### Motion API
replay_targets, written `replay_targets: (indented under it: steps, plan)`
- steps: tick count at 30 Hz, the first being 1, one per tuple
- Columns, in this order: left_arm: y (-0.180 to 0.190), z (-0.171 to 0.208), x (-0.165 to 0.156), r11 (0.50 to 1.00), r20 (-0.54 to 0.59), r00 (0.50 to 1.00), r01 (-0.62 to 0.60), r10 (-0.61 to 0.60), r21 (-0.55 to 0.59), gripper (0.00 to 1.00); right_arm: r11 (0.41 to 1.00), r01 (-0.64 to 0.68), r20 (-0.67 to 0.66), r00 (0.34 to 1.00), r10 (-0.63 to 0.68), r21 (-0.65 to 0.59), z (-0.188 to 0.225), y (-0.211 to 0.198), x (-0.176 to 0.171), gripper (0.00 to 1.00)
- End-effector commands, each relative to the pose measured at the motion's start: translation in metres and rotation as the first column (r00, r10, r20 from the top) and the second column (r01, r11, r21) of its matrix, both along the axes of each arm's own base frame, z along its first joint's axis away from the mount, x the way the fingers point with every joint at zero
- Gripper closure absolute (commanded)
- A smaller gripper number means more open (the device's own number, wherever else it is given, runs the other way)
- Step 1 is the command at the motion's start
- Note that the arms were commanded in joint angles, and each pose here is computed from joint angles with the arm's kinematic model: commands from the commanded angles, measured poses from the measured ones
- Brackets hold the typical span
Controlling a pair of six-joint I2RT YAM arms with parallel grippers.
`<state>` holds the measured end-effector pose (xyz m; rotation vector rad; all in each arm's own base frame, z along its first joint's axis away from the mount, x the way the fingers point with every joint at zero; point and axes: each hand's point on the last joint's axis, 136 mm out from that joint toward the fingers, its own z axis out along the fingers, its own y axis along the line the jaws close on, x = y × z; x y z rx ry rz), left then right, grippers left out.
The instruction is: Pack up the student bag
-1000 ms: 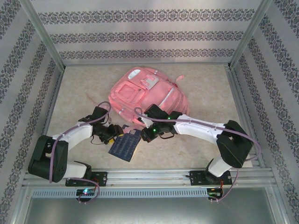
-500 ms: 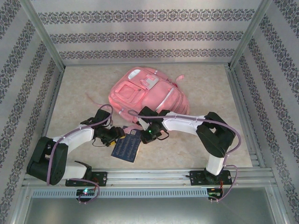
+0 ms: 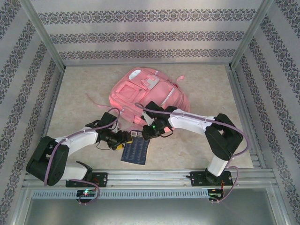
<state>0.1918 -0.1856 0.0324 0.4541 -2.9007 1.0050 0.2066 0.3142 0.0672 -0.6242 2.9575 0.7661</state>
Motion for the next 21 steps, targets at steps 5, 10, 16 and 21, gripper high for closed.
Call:
replay_targets:
  steps: [5, 10, 16, 21]
  plan:
    - [-0.013, 0.002, -0.014, 0.996, -0.045, 0.997, 0.062, -0.065, -0.066, 0.4, 0.998, 0.054, -0.126, 0.99, -0.056, -0.018, -0.01, -0.012, -0.019, 0.67]
    - [-0.013, -0.007, -0.012, 0.997, -0.053, 0.997, 0.053, -0.056, -0.056, 0.4, 0.996, 0.085, -0.204, 0.975, -0.089, -0.031, -0.029, -0.015, -0.025, 0.64]
    - [-0.014, -0.012, -0.006, 0.997, -0.036, 0.998, 0.043, -0.045, -0.057, 0.4, 0.993, 0.099, -0.247, 0.962, -0.112, -0.067, -0.055, -0.015, -0.025, 0.69]
    - [-0.018, -0.013, -0.001, 0.996, -0.028, 0.998, 0.05, -0.052, -0.068, 0.4, 0.989, 0.06, -0.197, 0.977, -0.086, -0.135, -0.057, -0.027, -0.025, 0.71]
